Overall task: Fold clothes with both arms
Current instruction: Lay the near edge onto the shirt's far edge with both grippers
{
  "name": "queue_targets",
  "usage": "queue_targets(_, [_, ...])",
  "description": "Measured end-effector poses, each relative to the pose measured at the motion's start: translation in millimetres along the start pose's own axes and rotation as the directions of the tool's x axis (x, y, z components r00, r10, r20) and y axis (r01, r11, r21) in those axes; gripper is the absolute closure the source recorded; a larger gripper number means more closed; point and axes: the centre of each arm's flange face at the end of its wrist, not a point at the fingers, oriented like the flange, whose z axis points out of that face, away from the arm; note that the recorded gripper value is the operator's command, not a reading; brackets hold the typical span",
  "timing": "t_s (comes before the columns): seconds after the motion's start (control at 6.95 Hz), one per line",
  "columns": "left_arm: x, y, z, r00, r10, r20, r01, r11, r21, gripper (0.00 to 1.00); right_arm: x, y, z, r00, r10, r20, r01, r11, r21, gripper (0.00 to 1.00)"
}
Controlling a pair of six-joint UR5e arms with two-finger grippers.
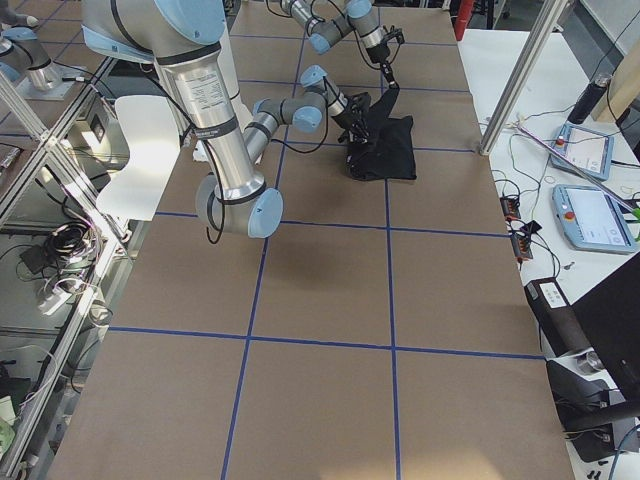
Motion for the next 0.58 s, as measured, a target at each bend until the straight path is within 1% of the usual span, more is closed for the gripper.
queue_targets(0.29, [-1.4, -4.2, 39.8, 0.999, 0.018, 0.031, -0.018, 1.0, -0.007, 1.0, -13.8, -4.0, 34.5, 0.999, -0.004, -0.054, 0.004, 1.0, 0.01, 1.0])
queue_targets(0.58, [-2.6, -16.1, 81.0, 0.999, 0.014, 0.041, -0.014, 1.0, 0.001, 1.0, -11.2, -3.3, 53.2, 0.996, -0.013, -0.089, 0.014, 1.0, 0.013, 1.0])
